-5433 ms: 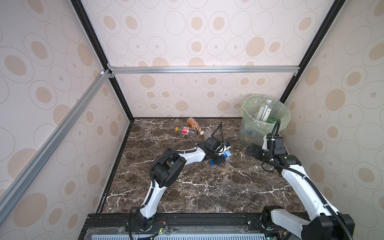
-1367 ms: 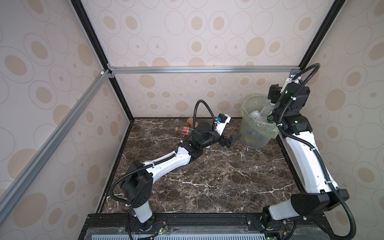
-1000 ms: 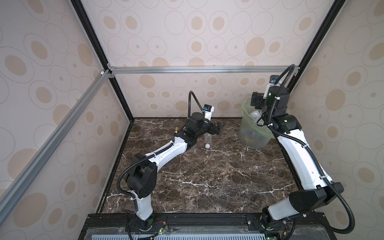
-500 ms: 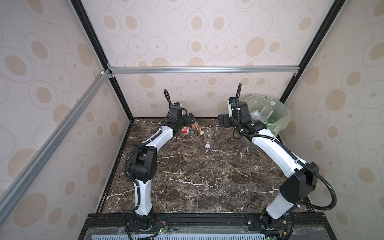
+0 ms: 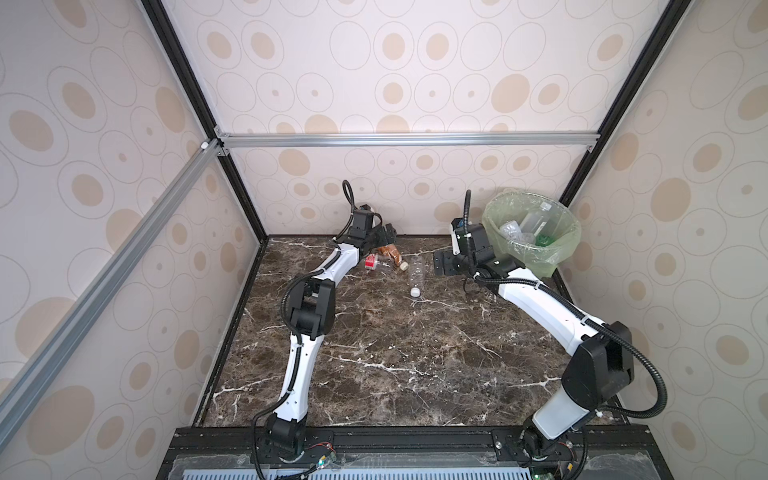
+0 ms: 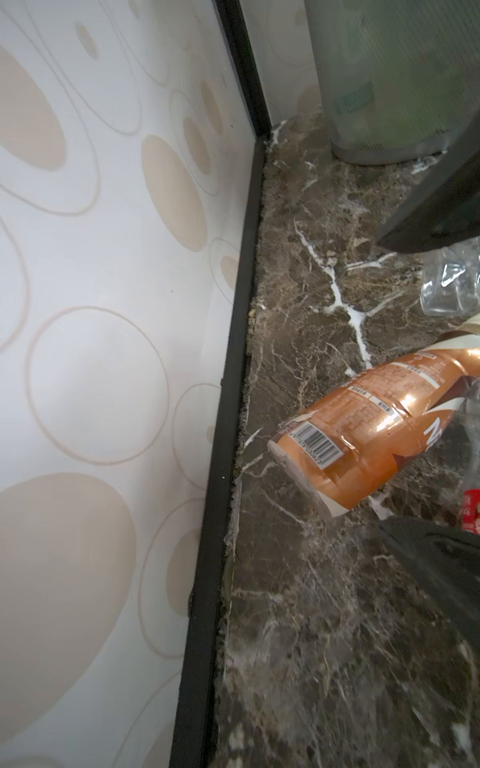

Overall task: Throw the plastic bottles in the bin
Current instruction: 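Move the left gripper toward the red-labelled bottle while the right lowers near the wastebasket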

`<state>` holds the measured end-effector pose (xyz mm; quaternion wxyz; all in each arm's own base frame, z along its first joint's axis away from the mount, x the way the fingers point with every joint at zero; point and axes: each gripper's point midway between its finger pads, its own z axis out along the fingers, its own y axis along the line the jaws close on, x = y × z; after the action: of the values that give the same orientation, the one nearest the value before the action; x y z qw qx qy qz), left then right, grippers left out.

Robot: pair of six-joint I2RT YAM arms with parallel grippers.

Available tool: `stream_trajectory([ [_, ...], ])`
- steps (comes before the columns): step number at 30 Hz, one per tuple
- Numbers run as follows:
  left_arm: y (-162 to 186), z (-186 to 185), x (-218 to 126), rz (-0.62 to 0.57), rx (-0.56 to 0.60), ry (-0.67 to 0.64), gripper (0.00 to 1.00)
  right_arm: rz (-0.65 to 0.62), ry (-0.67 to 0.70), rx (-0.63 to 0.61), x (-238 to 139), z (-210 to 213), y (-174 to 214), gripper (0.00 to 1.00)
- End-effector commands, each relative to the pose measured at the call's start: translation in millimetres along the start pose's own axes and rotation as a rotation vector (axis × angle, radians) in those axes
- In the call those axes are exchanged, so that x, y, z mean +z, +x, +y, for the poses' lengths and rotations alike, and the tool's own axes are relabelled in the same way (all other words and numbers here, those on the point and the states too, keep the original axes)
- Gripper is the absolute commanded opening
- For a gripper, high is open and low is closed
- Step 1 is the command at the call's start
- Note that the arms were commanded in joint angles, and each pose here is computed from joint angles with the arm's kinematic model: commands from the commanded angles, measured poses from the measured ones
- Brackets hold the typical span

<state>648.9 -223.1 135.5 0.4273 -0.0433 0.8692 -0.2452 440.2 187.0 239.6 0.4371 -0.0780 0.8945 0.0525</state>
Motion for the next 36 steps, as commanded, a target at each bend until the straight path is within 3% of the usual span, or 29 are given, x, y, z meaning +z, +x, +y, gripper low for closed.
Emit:
stream_trajectory([
  [1, -22, -12, -3, -0.048, 0.062, 0.045, 0.99, -0.045, 0.006, 0.016, -12, -2, -8, 1.0],
  [16, 20, 10, -22, -0.001, 0.077, -0.016, 0.99, -0.012, 0.012, 0.03, -9, -5, 4, 1.0],
  [27, 38, 4, -64, 0.0, 0.074, 0.003, 0.99, -0.003, 0.008, 0.054, -20, -9, 16, 1.0],
  [36, 66, 7, -82, 0.053, 0.136, -0.024, 0.99, 0.012, -0.009, 0.074, -24, -9, 28, 1.0],
])
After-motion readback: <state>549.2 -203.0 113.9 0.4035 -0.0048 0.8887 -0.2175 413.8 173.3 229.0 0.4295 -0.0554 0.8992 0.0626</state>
